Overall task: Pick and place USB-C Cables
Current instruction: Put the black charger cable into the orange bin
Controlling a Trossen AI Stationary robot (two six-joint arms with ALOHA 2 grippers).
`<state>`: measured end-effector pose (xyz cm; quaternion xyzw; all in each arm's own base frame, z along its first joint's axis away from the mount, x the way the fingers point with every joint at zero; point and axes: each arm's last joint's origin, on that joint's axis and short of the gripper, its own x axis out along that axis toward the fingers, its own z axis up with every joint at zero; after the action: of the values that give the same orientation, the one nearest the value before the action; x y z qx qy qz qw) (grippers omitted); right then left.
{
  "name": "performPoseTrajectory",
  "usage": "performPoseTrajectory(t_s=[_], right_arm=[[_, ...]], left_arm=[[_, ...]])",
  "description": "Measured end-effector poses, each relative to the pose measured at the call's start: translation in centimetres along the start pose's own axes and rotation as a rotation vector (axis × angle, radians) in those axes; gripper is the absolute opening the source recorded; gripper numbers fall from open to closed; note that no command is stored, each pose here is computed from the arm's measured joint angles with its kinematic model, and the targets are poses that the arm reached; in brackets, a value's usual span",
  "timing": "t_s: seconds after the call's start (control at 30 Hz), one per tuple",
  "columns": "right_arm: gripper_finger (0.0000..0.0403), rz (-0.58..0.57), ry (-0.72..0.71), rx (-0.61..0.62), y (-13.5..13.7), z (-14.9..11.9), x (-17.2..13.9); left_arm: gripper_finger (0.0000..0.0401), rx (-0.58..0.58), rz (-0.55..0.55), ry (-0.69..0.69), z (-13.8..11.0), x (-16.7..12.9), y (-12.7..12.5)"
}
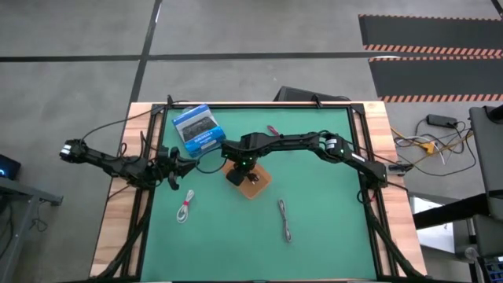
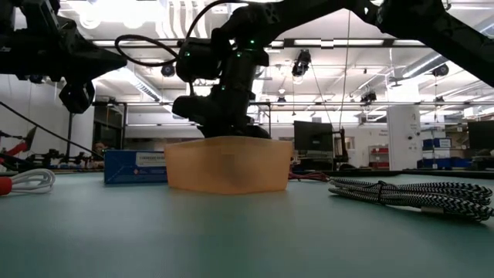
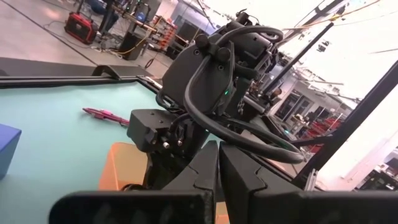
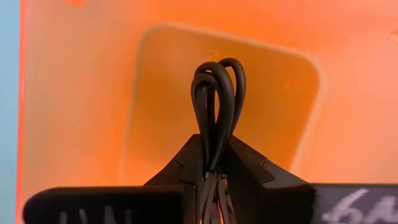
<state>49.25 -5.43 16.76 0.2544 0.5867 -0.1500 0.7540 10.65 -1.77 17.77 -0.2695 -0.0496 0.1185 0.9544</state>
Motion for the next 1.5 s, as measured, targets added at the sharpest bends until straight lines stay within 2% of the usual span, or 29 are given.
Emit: performPoseTrajectory(t_s=[0.3,1.5], right_arm=[[0.0049,0.001,-0.001,-0.005,0.23,-0.11,0.03],[0.0052,0.01,-0.01,-0.007,0.44,-0.1,0.09]], left_arm=[[0.0,0.0,0.0,0.0,0.0,0.0,0.0],[0.0,0.0,0.003,-0.002,0.01,0.0,0.01]])
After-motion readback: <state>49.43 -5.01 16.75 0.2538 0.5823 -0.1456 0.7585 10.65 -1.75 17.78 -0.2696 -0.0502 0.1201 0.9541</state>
